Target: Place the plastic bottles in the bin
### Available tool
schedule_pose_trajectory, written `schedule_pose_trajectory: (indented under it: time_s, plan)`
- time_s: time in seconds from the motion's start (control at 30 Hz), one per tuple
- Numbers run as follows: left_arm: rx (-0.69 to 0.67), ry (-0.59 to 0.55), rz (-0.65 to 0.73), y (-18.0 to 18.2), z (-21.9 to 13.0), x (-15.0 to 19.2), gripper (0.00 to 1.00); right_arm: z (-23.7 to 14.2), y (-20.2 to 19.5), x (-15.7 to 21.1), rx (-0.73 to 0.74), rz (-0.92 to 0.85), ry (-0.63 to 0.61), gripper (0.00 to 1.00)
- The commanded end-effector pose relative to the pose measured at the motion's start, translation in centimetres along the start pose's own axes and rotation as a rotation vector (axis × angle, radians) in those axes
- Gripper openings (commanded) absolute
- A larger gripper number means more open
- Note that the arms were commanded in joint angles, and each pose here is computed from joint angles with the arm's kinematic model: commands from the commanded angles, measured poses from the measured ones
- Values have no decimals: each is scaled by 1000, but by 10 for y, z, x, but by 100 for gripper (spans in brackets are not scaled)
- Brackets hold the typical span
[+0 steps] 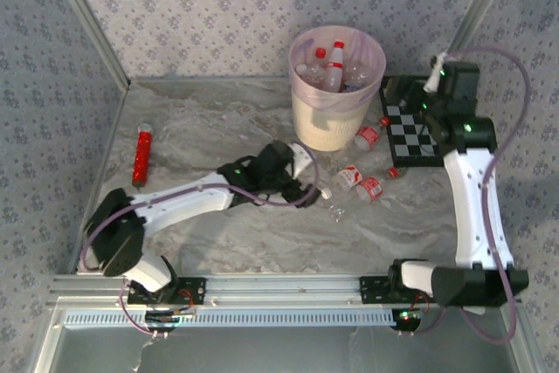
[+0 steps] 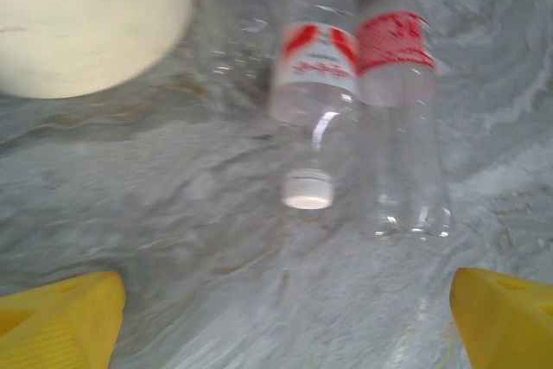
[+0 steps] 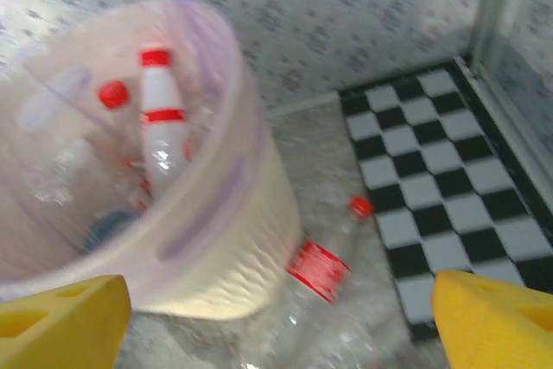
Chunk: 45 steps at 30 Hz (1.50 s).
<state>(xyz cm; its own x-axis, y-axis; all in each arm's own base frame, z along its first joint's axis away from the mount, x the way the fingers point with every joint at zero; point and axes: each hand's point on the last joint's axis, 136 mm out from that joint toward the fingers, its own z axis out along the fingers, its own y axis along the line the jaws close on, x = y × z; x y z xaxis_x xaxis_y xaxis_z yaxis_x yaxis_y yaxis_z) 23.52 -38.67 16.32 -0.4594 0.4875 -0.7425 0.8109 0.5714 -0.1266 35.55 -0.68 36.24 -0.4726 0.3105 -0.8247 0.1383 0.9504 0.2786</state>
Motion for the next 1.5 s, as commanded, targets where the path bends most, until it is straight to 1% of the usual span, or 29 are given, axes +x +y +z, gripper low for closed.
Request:
schedule_pose_trajectory:
  time_s: [0.0, 0.13, 0.17, 0.2, 0.27, 0.47, 0.53, 0.63, 0.83, 1.0, 1.1, 1.2, 1.3, 1.37, 1.4, 1.47]
  plan:
    - [59, 25, 81, -33, 22, -7, 94, -7, -16, 36, -32, 147, 59, 95]
    - [98, 78, 110, -54, 57, -5, 87, -18, -31, 60, -60, 218, 82, 96]
    - [113, 89, 106, -58, 66, -4, 86, -23, -34, 61, -64, 228, 75, 96]
    - [124, 99, 101, -62, 72, -4, 86, -20, -40, 74, -57, 245, 100, 96]
    - [134, 122, 95, -68, 86, -1, 85, -24, -48, 81, -57, 270, 104, 96]
    - [110, 256, 124, -73, 123, 28, 84, -28, -60, 96, -71, 310, 127, 96]
    - [102, 280, 121, -72, 131, 35, 83, -26, -62, 100, -70, 313, 137, 96]
    - [102, 293, 122, -72, 135, 38, 78, -23, -64, 103, -73, 312, 139, 95]
    - [76, 318, 138, -66, 136, 44, 65, -17, -67, 110, -73, 315, 155, 95]
    - [56, 289, 150, -63, 123, 35, 51, -15, -69, 130, -62, 337, 211, 94]
    - [47, 235, 155, -60, 107, 21, 46, -18, -66, 133, -80, 355, 223, 95]
    - [82, 163, 112, -54, 84, 6, 45, -27, -52, 123, -147, 363, 205, 95]
    - [131, 59, 36, -41, 55, -9, 45, -38, -39, 104, -203, 352, 162, 95]
    - [168, -42, -7, -31, 29, -23, 44, -43, -28, 89, -268, 362, 124, 96]
    - [183, -80, -20, -27, 18, -26, 44, -43, -21, 84, -313, 384, 112, 96]
    - [205, -169, -36, -18, -6, -34, 43, -39, 5, 77, -451, 412, 91, 96]
